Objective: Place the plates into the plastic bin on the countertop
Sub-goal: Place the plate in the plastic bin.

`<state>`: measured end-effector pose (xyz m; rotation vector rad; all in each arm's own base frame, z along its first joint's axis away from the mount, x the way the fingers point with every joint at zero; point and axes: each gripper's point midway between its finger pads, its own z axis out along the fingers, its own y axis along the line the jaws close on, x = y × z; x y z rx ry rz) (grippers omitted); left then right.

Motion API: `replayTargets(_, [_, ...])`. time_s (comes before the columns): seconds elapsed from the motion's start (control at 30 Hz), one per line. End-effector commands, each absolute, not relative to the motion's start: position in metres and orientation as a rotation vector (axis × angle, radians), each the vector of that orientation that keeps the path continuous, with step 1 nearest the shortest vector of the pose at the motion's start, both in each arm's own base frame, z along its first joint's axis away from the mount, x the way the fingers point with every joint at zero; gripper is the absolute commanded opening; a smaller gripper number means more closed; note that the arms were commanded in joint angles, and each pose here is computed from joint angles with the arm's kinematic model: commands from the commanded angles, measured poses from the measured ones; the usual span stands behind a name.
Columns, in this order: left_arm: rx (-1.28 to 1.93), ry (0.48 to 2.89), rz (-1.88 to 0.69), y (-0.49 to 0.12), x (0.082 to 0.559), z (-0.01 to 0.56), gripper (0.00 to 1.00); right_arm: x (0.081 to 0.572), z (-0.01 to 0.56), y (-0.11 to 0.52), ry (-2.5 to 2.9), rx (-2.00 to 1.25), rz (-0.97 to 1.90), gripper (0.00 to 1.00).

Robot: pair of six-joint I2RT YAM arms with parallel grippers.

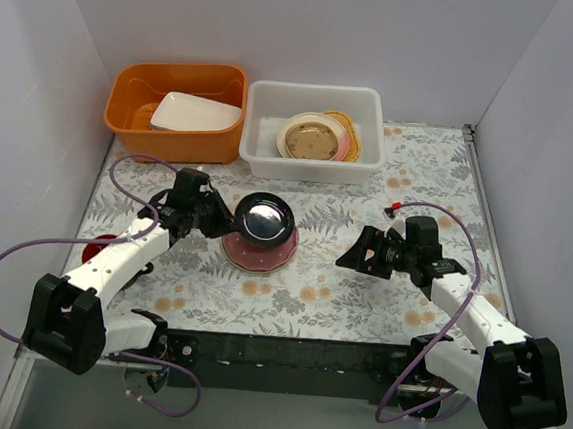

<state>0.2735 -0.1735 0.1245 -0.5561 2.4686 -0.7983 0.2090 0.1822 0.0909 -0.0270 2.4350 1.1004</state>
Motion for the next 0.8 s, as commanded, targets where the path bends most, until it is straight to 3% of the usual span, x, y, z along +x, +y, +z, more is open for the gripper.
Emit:
replayTargets(0.0, [-0.506, 2.385, -0.849, -0.182, 0.293, 0.160, 0.00, 0.207, 0.091, 0.186, 2.414, -0.058, 1.127, 0.88])
replayTargets(0.77, [-0.346, 2.302, -0.839, -0.224, 0.408, 0.224, 0.00, 0.202, 0.070, 0.187, 2.450, -0.042, 1.150, 0.88])
